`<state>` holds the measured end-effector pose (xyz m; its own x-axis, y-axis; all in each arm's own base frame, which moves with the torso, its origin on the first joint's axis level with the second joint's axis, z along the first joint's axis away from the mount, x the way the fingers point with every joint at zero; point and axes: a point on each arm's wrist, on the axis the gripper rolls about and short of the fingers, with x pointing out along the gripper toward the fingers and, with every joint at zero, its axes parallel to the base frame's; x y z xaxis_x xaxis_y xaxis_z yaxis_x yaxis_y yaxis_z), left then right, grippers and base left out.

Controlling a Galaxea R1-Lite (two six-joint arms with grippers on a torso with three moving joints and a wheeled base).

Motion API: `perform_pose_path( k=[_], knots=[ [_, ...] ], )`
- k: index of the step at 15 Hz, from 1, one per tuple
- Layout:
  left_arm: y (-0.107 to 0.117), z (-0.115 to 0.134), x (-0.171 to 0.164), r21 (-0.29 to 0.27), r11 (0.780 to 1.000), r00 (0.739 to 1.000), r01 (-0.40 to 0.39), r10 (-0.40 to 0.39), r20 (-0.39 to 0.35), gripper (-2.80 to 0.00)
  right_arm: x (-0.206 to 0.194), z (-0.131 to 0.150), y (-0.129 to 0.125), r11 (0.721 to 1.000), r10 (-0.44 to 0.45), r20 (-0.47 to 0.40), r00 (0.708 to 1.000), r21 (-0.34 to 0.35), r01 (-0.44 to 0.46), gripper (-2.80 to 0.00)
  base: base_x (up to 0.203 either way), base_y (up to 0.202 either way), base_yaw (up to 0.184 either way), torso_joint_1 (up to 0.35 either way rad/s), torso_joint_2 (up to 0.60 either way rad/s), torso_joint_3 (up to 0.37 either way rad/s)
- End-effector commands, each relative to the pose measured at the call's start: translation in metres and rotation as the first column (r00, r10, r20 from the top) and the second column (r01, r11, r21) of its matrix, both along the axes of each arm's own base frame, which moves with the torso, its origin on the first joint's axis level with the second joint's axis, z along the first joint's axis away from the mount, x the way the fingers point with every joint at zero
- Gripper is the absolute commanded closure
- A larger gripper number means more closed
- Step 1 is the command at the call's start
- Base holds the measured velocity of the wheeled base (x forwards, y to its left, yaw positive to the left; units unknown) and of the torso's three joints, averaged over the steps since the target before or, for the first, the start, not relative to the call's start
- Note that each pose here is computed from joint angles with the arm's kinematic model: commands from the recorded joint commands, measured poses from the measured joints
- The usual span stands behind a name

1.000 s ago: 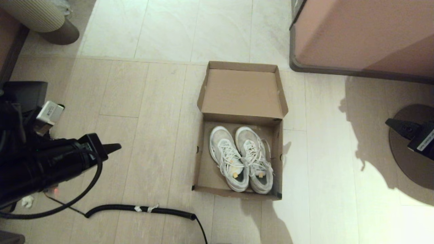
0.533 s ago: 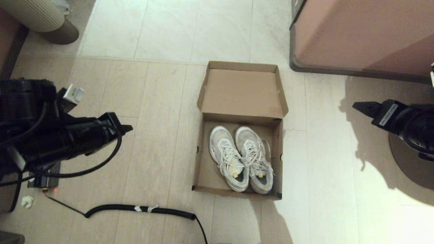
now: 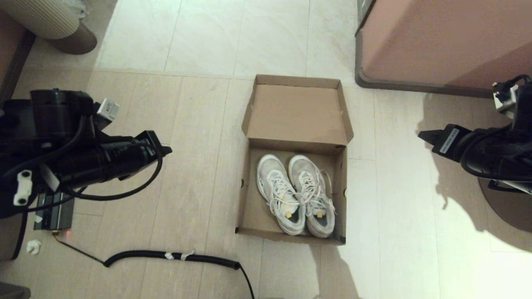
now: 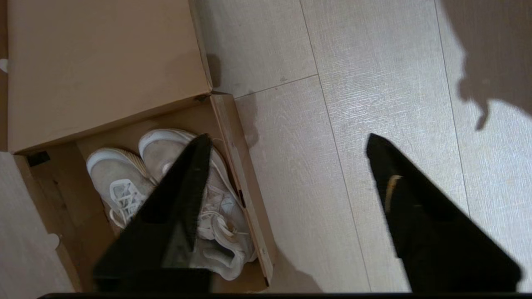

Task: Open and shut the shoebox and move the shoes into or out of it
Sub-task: Close the shoe box

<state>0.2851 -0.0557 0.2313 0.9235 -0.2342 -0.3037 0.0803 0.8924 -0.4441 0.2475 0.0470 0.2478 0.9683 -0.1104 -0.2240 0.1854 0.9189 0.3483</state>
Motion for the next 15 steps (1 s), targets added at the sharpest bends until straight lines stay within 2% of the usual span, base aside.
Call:
perform_pose_path(
  k=[1,6,8,9,10,11,13,14,15],
  knots=[
    [-0.002,0.001,-0.002,-0.003,1.0,1.0,0.005,-0.005,0.003,0.0,-0.001,-0.002,0.0,1.0,-0.003,-0.006,1.0,0.001,0.003,0.0,0.0,0.0,0.0,0.0,0.0,0.0],
    [-0.005,-0.003,0.009,-0.001,1.0,1.0,0.008,-0.008,-0.005,0.0,0.007,-0.01,0.001,1.0,0.014,-0.03,0.999,0.009,-0.014,0.0,0.0,0.0,0.0,0.0,0.0,0.0],
    [-0.009,-0.01,0.028,-0.004,1.0,1.0,0.014,-0.014,-0.011,0.0,0.03,-0.019,0.005,0.993,0.114,-0.007,0.993,0.038,-0.114,0.0,0.0,0.0,0.0,0.0,0.0,0.0],
    [-0.013,-0.015,0.04,-0.008,1.0,1.0,0.024,-0.024,-0.007,0.0,0.043,-0.026,0.008,0.98,0.191,0.016,0.982,0.054,-0.191,0.0,0.0,0.0,0.0,0.0,0.0,0.0],
    [-0.02,-0.022,0.054,-0.013,0.999,0.999,0.045,-0.044,0.004,0.0,0.056,-0.035,0.011,0.956,0.284,0.033,0.958,0.072,-0.286,0.0,0.0,0.0,0.0,0.0,0.0,0.0],
    [-0.033,-0.032,0.065,-0.018,0.996,0.996,0.085,-0.085,0.014,0.0,0.069,-0.048,0.015,0.934,0.347,0.02,0.938,0.081,-0.348,0.0,0.0,0.0,0.0,0.0,0.0,0.0],
    [-0.073,-0.051,0.069,-0.003,0.979,0.979,0.201,-0.201,-0.009,0.0,0.089,-0.074,0.026,0.905,0.422,-0.029,0.906,0.07,-0.419,0.0,0.0,0.0,0.0,0.0,0.0,0.0],
    [-0.093,-0.065,0.069,0.024,0.973,0.972,0.231,-0.23,-0.039,0.0,0.096,-0.089,0.034,0.893,0.45,-0.063,0.891,0.061,-0.446,0.0,0.0,0.0,0.0,0.0,0.0,0.0],
    [-0.112,-0.075,0.067,0.057,0.973,0.974,0.222,-0.219,-0.055,0.0,0.1,-0.103,0.046,0.877,0.481,-0.094,0.872,0.052,-0.478,0.0,0.0,0.0,0.0,0.0,0.0,0.0]
  ],
)
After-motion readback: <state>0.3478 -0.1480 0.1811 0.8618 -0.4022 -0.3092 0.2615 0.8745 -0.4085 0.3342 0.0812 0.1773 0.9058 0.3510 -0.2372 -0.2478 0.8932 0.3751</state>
